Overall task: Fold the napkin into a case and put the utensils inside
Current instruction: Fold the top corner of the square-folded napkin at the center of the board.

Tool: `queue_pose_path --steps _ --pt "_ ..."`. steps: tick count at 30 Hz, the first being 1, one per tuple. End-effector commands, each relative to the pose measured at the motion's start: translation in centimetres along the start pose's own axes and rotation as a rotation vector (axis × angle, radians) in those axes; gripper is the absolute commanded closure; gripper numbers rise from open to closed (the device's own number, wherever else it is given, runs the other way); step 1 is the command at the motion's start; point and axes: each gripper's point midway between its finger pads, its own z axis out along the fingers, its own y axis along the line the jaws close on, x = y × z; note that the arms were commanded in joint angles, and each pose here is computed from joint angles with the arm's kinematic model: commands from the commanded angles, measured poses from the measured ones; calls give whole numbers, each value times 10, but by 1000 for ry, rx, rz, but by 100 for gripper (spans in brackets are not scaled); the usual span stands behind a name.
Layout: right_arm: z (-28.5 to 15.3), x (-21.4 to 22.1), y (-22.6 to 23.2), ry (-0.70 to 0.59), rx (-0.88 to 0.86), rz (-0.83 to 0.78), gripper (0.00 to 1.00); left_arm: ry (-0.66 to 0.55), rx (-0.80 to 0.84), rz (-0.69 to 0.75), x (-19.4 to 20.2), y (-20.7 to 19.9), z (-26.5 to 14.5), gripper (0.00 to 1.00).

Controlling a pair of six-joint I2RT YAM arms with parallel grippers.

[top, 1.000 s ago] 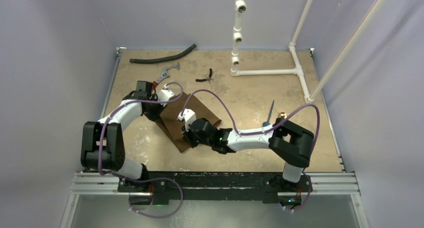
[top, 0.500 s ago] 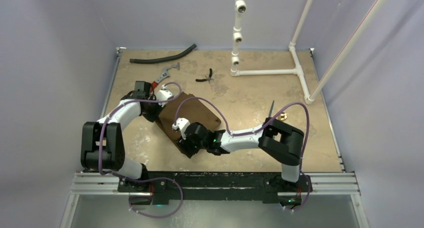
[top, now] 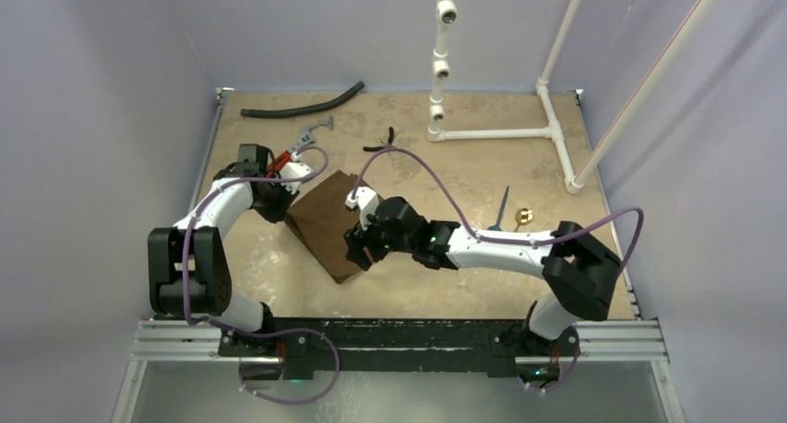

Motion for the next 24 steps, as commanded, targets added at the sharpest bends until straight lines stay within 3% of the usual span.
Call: queue_pose_path --steps 1,6,12,19,24 --pt "-14 13 -48 15 89 158 33 -39 43 14 -14 1 -10 83" --pt "-30 24 -103 40 295 314 48 -28 122 48 -15 -11 -23 83" --pt "-31 32 -122 50 286 432 65 -64 136 24 -27 -10 -25 83" --pt "-16 46 -133 98 221 510 91 -85 130 -18 -34 -12 3 83" --pt "-14 56 -155 107 237 551 97 -9 93 -4 -4 -12 24 84"
